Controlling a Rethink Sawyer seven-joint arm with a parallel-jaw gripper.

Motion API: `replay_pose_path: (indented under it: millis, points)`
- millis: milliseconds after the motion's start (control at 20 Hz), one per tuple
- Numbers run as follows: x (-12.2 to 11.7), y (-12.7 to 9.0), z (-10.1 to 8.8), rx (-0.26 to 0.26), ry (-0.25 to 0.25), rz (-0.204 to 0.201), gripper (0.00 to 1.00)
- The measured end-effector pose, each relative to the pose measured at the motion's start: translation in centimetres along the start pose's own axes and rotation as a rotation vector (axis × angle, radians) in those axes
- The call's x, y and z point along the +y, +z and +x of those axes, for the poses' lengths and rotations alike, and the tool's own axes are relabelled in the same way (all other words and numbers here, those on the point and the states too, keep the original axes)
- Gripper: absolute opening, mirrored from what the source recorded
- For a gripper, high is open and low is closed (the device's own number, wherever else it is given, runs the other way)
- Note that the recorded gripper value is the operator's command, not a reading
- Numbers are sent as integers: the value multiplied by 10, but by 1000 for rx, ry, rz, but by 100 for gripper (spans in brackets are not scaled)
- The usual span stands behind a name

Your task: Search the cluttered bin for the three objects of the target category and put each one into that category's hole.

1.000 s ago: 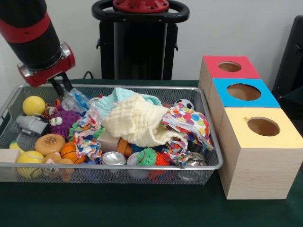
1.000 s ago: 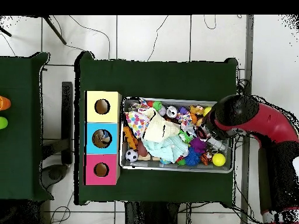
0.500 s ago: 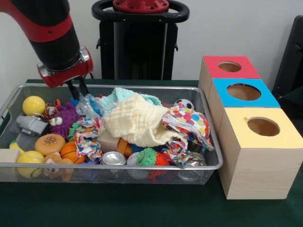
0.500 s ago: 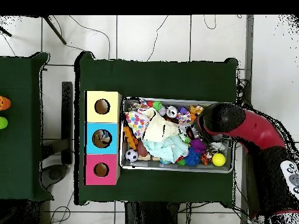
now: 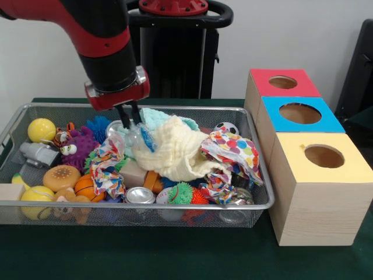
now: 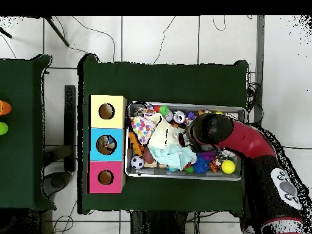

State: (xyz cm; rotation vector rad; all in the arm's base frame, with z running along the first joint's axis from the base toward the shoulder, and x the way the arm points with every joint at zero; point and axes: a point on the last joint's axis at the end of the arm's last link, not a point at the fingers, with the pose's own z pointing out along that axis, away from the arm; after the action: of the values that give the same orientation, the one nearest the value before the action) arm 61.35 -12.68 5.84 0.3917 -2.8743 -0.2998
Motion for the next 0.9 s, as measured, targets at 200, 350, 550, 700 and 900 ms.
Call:
replay_pose_path:
  millis: [200, 350, 550, 700, 900]
  points:
    - [15, 2, 1, 12, 36, -19, 0]
    - [24, -1, 2, 15, 64, -26, 0]
    - [31, -10, -1, 7, 83, -23, 0]
    - [34, -18, -3, -2, 90, -18, 0]
    - [50, -24, 0, 7, 93, -13, 0]
